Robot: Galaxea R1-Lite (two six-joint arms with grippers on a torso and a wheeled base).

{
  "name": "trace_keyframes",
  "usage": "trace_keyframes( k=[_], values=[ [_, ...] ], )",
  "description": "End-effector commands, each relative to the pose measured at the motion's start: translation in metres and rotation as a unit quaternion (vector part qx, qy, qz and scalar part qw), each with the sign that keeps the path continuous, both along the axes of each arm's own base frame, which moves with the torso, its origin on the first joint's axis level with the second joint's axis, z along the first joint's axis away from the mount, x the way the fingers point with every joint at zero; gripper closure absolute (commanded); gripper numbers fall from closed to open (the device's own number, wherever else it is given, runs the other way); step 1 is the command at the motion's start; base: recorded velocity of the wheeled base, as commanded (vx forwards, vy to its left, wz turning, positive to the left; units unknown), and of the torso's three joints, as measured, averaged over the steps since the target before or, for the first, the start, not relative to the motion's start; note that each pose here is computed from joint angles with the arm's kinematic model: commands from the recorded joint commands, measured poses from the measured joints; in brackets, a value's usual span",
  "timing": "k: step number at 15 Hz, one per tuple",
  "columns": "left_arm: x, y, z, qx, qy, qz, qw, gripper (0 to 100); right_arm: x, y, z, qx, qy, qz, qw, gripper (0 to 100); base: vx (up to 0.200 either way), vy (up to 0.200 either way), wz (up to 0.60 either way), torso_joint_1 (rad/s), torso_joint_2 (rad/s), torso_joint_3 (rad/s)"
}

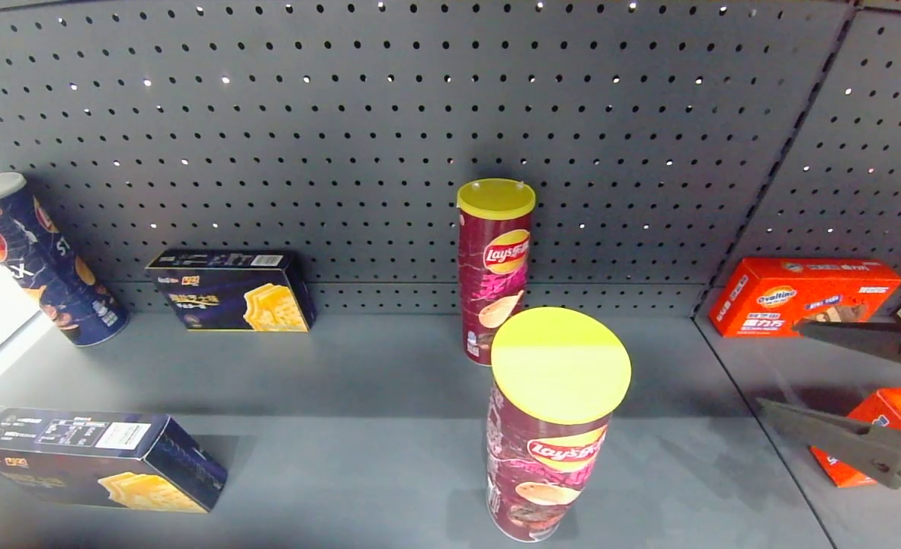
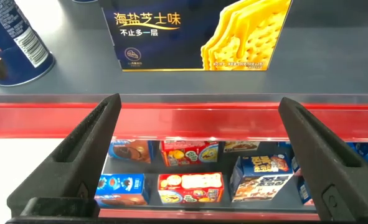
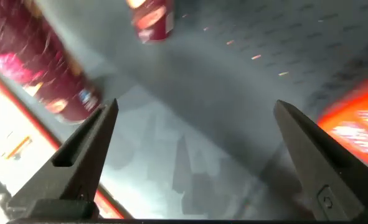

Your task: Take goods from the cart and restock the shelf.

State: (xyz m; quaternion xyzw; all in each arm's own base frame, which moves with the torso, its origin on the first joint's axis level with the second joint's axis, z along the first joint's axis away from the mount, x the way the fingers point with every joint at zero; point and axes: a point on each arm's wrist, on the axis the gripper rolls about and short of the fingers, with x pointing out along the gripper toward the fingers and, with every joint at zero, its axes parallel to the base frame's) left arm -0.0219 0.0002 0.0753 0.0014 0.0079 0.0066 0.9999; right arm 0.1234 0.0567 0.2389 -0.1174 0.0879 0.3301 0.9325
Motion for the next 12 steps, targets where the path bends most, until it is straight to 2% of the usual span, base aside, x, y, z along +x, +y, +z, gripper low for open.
trace_keyframes(
  k=[1,8,12],
  values=[
    [0.0,0.0,0.0,0.0,0.001,0.0,1.0,0,0.008,0.01,-0.012,-0.014,0.031,0.021,0.999,0,0.0,0.0,0.0,0.0,0.0,0.0],
    [0.0,0.0,0.0,-0.001,0.001,0.0,1.0,0,0.018,0.029,-0.03,-0.039,0.073,0.053,0.995,0,0.0,0.0,0.0,0.0,0.0,0.0],
    [0.0,0.0,0.0,-0.001,0.002,-0.001,1.0,0,0.03,0.049,-0.032,-0.047,0.071,0.074,0.994,0,0.0,0.0,0.0,0.0,0.0,0.0]
  ],
)
